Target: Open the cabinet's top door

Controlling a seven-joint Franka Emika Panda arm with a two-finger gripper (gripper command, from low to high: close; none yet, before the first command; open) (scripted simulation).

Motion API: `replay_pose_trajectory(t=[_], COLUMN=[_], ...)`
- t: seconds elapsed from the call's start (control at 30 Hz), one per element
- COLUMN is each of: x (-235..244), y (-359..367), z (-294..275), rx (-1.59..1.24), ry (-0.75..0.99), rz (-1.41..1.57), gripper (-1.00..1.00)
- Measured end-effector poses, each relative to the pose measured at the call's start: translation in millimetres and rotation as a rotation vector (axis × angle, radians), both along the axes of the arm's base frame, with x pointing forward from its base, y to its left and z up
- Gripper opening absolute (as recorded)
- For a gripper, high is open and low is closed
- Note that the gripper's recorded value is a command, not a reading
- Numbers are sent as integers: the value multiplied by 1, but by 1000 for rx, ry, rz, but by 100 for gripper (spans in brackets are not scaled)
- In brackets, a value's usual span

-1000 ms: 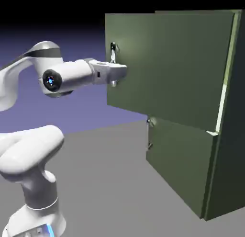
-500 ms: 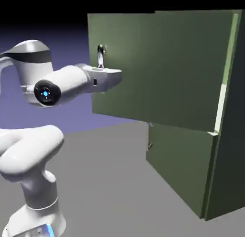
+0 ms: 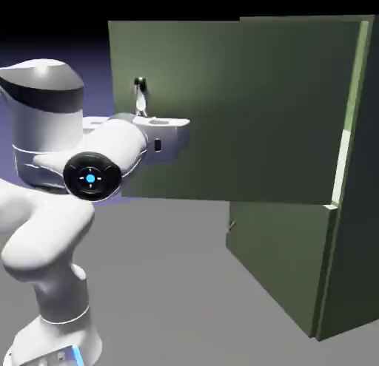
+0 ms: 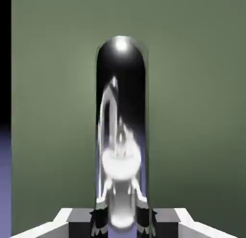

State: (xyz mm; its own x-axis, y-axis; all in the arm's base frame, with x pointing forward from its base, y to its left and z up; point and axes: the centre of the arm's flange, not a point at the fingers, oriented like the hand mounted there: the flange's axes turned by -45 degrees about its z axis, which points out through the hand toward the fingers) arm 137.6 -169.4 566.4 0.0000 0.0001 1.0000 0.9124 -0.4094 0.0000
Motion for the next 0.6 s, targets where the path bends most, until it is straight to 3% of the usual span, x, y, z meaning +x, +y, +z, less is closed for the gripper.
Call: replay_pose_trajectory(t=[0.6], x=[18], y=[-153], z=[0], rx=[0], ry=[0], rz=[370], gripper=[-100])
